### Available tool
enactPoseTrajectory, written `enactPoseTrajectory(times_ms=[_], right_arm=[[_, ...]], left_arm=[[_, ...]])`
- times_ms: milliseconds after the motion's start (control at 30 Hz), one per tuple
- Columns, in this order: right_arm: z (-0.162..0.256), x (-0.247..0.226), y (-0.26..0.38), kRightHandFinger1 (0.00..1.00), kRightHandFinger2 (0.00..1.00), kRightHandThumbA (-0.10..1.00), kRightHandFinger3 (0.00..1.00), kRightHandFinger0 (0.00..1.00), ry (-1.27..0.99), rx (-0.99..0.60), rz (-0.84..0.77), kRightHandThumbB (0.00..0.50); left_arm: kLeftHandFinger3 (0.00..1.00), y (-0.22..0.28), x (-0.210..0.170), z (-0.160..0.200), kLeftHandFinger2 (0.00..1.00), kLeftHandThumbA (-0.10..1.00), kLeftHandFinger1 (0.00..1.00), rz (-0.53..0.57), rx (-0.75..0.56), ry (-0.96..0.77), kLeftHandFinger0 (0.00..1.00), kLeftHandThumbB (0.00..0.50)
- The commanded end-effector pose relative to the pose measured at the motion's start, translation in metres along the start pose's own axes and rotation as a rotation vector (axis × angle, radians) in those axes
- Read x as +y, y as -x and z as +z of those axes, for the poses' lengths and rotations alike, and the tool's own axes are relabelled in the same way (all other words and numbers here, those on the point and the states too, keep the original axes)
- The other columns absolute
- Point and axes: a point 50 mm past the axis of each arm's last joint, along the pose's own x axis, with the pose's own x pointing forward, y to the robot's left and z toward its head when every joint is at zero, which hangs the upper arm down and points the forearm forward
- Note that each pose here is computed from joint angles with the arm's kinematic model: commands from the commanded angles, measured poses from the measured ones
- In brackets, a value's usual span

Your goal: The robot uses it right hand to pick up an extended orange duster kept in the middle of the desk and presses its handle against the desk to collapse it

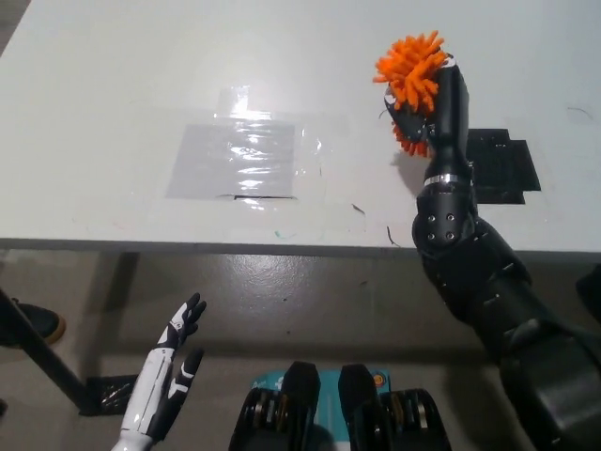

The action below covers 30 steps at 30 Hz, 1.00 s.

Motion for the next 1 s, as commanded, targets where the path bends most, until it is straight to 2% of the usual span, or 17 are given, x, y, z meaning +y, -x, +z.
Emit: enactPoseTrajectory(times_ms=[0, 33, 100, 200, 233, 267, 300, 400, 467, 533, 633, 700, 800, 867, 900, 933, 967], right_arm=[[-0.058, -0.044, 0.02, 0.18, 0.56, -0.1, 0.61, 0.0, 0.017, 0.208, -0.072, 0.125], [-0.043, -0.046, 0.008, 0.17, 0.54, -0.1, 0.6, 0.0, 0.03, 0.138, -0.091, 0.146], [-0.005, -0.052, -0.02, 0.13, 0.52, -0.1, 0.6, 0.0, 0.028, -0.029, -0.091, 0.109], [-0.003, -0.052, -0.021, 0.13, 0.52, -0.1, 0.61, 0.0, 0.025, -0.041, -0.089, 0.106], [0.052, -0.064, -0.055, 0.13, 0.57, -0.1, 0.67, 0.0, 0.047, -0.252, -0.075, 0.082], [0.073, -0.069, -0.066, 0.17, 0.61, -0.1, 0.69, 0.0, 0.086, -0.34, -0.069, 0.088], [0.088, -0.072, -0.073, 0.25, 0.69, -0.1, 0.73, 0.0, 0.115, -0.406, -0.06, 0.099], [0.088, -0.072, -0.072, 0.28, 0.71, -0.1, 0.75, 0.0, 0.115, -0.412, -0.058, 0.101], [0.133, -0.078, -0.093, 0.17, 0.57, -0.1, 0.64, 0.0, 0.279, -0.608, -0.007, 0.152], [0.137, -0.077, -0.097, 0.17, 0.57, -0.1, 0.64, 0.0, 0.312, -0.626, 0.018, 0.173], [0.138, -0.077, -0.098, 0.17, 0.57, -0.1, 0.64, 0.0, 0.323, -0.632, 0.024, 0.175], [0.141, -0.072, -0.105, 0.2, 0.62, -0.1, 0.67, 0.0, 0.464, -0.673, 0.1, 0.201], [0.14, -0.071, -0.105, 0.21, 0.64, -0.1, 0.69, 0.0, 0.478, -0.679, 0.103, 0.21], [0.131, -0.065, -0.109, 0.19, 0.52, -0.1, 0.5, 0.0, 0.643, -0.689, 0.19, 0.252], [0.128, -0.064, -0.109, 0.16, 0.44, -0.1, 0.38, 0.0, 0.66, -0.683, 0.203, 0.263], [0.119, -0.061, -0.107, 0.08, 0.37, -0.1, 0.26, 0.0, 0.728, -0.674, 0.248, 0.31], [0.114, -0.059, -0.106, 0.04, 0.34, -0.1, 0.2, 0.0, 0.781, -0.668, 0.277, 0.293]], left_arm=[[1.0, -0.005, 0.005, 0.008, 1.0, 1.0, 1.0, 0.039, -0.051, -0.001, 1.0, 0.0], [1.0, -0.005, 0.005, 0.008, 1.0, 1.0, 1.0, 0.04, -0.051, 0.002, 1.0, 0.0], [1.0, -0.005, 0.004, 0.007, 1.0, 1.0, 1.0, 0.045, -0.046, 0.009, 1.0, 0.001], [1.0, -0.005, 0.004, 0.007, 1.0, 1.0, 1.0, 0.045, -0.046, 0.009, 1.0, 0.0], [1.0, -0.005, 0.005, 0.007, 1.0, 1.0, 1.0, 0.041, -0.037, -0.003, 1.0, 0.028], [1.0, -0.005, 0.005, 0.008, 1.0, 1.0, 1.0, 0.042, -0.036, -0.002, 1.0, 0.024], [1.0, -0.004, 0.006, 0.008, 1.0, 1.0, 1.0, 0.042, -0.034, 0.001, 1.0, 0.026], [1.0, -0.004, 0.006, 0.007, 1.0, 1.0, 1.0, 0.042, -0.034, 0.001, 1.0, 0.026], [1.0, -0.003, 0.006, 0.007, 1.0, 1.0, 1.0, 0.04, -0.036, 0.006, 1.0, 0.022], [1.0, -0.002, 0.006, 0.007, 1.0, 1.0, 1.0, 0.039, -0.035, 0.006, 1.0, 0.015], [1.0, -0.002, 0.006, 0.007, 1.0, 1.0, 1.0, 0.039, -0.035, 0.006, 1.0, 0.015], [1.0, -0.001, 0.006, 0.007, 1.0, 1.0, 1.0, 0.041, -0.038, 0.013, 1.0, 0.014], [1.0, -0.001, 0.006, 0.007, 1.0, 1.0, 1.0, 0.041, -0.038, 0.013, 1.0, 0.014], [1.0, -0.001, 0.005, 0.007, 1.0, 1.0, 1.0, 0.04, -0.032, 0.019, 1.0, 0.007], [1.0, -0.001, 0.005, 0.007, 1.0, 1.0, 1.0, 0.039, -0.033, 0.021, 1.0, 0.001], [1.0, -0.001, 0.005, 0.007, 1.0, 1.0, 1.0, 0.036, -0.035, 0.021, 1.0, 0.002], [1.0, -0.001, 0.005, 0.007, 1.0, 1.0, 1.0, 0.036, -0.035, 0.022, 1.0, 0.0]])
